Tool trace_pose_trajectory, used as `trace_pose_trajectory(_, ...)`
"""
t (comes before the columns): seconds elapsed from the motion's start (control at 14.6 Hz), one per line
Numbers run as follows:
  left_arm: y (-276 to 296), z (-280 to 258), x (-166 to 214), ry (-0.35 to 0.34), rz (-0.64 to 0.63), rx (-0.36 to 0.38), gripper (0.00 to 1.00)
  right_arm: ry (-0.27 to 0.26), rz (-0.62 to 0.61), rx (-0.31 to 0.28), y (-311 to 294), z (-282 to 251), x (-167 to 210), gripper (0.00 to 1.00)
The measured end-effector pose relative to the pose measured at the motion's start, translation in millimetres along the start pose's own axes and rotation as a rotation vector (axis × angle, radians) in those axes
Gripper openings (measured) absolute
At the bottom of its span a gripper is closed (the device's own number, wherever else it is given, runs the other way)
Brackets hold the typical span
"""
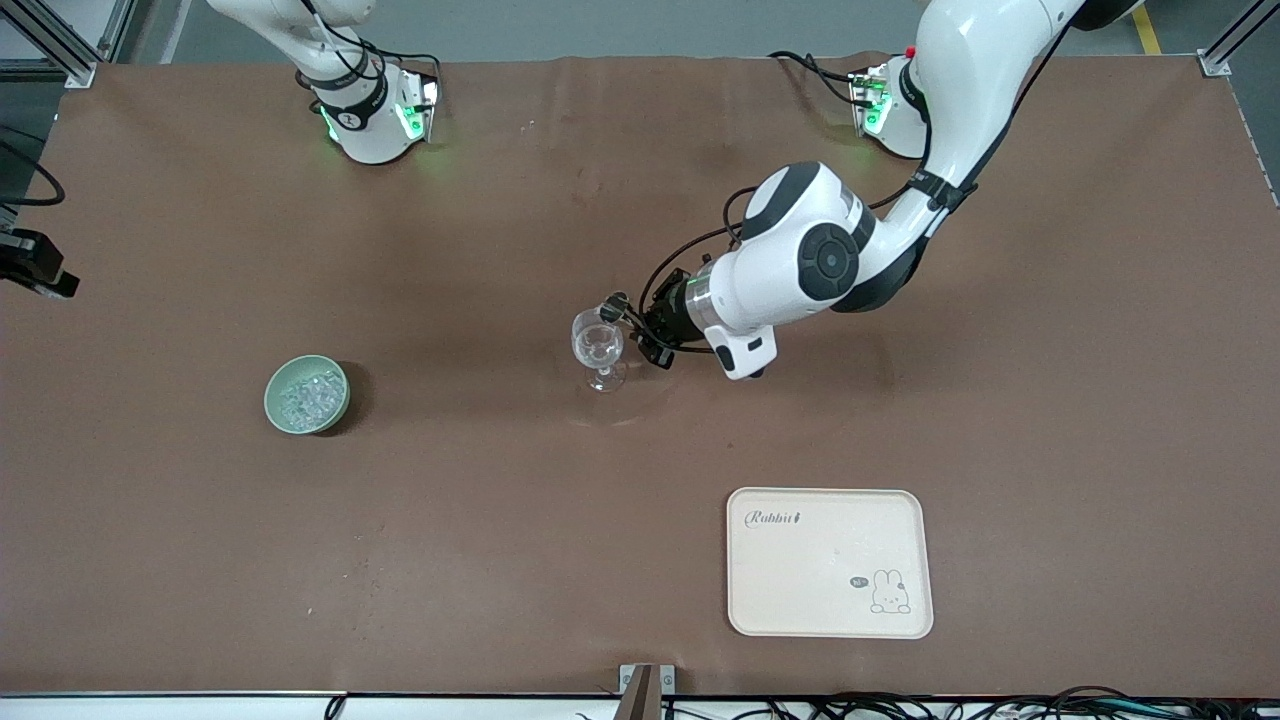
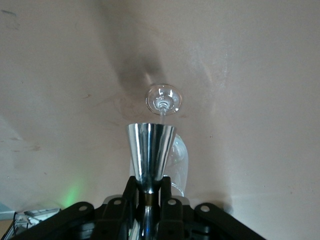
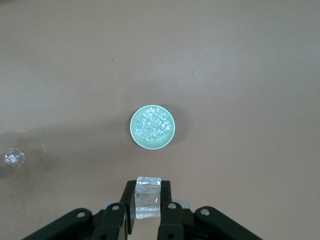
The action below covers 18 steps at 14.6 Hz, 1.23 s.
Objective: Pour wine and add ice with both arms
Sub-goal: 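Tilt the held jigger over the wine glass with the left gripper, then place the jigger on the white tray while the right gripper carries ice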
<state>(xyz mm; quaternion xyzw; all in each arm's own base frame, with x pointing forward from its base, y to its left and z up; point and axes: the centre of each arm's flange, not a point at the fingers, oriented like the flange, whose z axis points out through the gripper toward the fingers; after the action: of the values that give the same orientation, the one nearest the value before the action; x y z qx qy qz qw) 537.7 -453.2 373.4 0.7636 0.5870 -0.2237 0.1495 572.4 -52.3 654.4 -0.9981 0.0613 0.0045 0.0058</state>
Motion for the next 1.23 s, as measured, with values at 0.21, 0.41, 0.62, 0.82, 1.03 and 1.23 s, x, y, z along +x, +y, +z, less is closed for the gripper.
trace_pose_trajectory(0.21, -2.9, 4.9, -5.8, 0.038, 0.001, -0.006, 0.21, 0.003, -0.001, 0.000, -0.6, -0.3, 0.3, 0.23)
trace_pose_trajectory(0.41, -0.2, 7.4, 0.7, 0.043, -0.009, -0.004, 0.21, 0.004, -0.002, 0.001, -1.1, -0.3, 0.4, 0.23)
trace_pose_trajectory(0.62, 10.2, 15.1, 16.9, -0.023, -0.066, 0.022, 0.21, 0.004, -0.002, 0.001, -1.2, -0.4, 0.4, 0.23)
trace_pose_trajectory(0.82, 17.0, 16.7, 19.5, -0.170, -0.120, 0.053, 0.21, 0.004, -0.003, 0.001, -1.6, -0.4, 0.4, 0.23)
trace_pose_trajectory(1.03, 30.9, -4.6, 44.3, -0.271, -0.160, 0.052, 0.21, 0.002, -0.009, 0.002, -5.0, -0.1, 0.1, 0.23)
trace_pose_trajectory(1.23, 55.9, -37.2, 110.6, -0.355, -0.245, 0.005, 0.21, -0.001, -0.033, 0.011, -33.6, 0.4, -1.9, 0.23)
